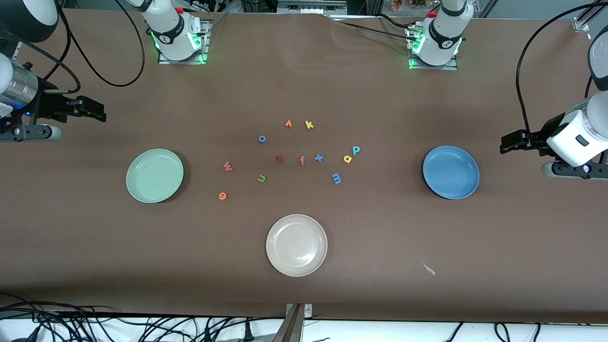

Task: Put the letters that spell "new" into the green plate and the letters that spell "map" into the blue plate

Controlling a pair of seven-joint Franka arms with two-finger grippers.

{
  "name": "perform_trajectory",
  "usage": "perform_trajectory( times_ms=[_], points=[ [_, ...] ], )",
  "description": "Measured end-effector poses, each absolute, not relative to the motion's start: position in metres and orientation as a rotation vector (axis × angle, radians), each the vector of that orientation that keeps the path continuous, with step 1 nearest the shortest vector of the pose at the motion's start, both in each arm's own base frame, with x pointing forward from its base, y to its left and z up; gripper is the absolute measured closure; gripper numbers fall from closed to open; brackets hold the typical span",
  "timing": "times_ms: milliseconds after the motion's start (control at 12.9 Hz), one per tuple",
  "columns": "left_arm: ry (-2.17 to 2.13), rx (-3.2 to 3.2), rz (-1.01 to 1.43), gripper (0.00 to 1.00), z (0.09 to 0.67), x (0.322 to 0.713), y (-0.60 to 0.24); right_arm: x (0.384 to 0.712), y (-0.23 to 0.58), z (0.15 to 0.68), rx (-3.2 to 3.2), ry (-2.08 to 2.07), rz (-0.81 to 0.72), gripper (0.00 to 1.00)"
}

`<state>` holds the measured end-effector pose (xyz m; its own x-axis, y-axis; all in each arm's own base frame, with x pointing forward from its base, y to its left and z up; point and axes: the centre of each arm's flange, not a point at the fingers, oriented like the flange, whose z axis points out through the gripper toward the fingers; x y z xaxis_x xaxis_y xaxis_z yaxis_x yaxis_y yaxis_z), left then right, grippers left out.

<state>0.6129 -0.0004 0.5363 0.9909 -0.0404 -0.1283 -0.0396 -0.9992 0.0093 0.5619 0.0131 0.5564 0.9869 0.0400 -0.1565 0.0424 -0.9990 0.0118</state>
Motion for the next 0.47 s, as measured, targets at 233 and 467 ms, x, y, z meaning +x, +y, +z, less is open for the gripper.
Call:
perform_trajectory(
  times_ms=[233,467],
  points=[
    [-0.067,3.127,-0.202,0.00,0.536,0.613,-0.003,0.562,0.013,0.556,3.116,0.065,-0.246,0.00],
    [-0.040,3.116,-0.213,0.00,0.532,0.613,-0.017,0.562,0.013,0.556,3.116,0.065,-0.246,0.00]
  ],
)
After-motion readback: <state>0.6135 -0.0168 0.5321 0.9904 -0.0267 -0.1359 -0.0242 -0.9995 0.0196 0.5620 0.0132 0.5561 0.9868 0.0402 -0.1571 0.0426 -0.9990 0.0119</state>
